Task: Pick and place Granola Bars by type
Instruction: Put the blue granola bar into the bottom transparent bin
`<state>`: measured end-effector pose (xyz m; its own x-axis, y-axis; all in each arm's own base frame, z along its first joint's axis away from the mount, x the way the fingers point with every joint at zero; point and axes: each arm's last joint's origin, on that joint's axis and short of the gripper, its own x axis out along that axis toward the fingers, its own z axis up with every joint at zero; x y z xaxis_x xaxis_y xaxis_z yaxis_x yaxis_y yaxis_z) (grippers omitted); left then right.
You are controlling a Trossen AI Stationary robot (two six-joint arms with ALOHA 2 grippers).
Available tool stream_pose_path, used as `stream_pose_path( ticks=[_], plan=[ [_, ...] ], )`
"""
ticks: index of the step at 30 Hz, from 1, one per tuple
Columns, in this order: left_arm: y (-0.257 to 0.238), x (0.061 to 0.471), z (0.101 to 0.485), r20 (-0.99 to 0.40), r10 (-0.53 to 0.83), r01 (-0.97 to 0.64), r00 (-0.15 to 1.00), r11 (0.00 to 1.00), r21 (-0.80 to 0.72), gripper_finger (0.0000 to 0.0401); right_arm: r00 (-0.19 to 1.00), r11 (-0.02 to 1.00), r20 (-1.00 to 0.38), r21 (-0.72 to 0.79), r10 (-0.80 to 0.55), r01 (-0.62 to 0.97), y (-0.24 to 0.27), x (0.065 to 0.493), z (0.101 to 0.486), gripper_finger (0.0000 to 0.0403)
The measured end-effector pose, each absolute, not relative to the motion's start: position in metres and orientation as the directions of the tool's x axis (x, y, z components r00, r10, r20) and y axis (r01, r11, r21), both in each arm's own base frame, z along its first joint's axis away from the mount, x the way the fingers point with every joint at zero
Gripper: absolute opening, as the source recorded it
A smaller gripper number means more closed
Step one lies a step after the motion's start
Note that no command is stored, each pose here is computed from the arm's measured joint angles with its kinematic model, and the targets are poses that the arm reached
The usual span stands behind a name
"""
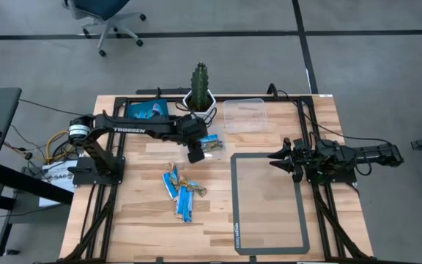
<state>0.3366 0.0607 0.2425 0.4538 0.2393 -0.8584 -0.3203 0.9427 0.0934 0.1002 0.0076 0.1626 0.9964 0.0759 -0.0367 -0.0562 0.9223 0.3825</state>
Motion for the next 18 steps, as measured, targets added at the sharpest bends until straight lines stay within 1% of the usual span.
stream_pose_path(
  ticks=[4, 8, 12, 14, 18],
  plan=[
    [0.042, 0.334, 0.245, -0.878, 0.169, -0.267, 0.449, 0.962, 0.049, 0.0103, 0.996, 0.922, -0.037, 0.382, 0.076, -0.056, 0.008, 0.1, 0.163, 0.0142],
    [0.02, 0.323, 0.257, -0.892, 0.104, -0.217, 0.44, 0.976, 0.006, 0.0103, 0.996, 0.922, -0.037, 0.382, 0.076, -0.056, 0.008, 0.1, 0.163, 0.0144],
    [-0.003, 0.309, 0.268, -0.903, 0.015, -0.264, 0.429, 0.958, -0.109, 0.0103, 0.997, 0.922, -0.035, 0.382, 0.076, -0.057, 0.008, 0.1, 0.163, 0.0142],
    [-0.013, 0.304, 0.273, -0.901, -0.038, -0.304, 0.431, 0.935, -0.185, 0.0103, 0.997, 0.922, -0.034, 0.382, 0.076, -0.057, 0.008, 0.1, 0.163, 0.0141],
    [-0.035, 0.296, 0.277, -0.905, -0.147, -0.364, 0.4, 0.88, -0.304, 0.0103, 0.997, 0.922, -0.034, 0.382, 0.076, -0.057, 0.008, 0.1, 0.163, 0.0142]
  ],
)
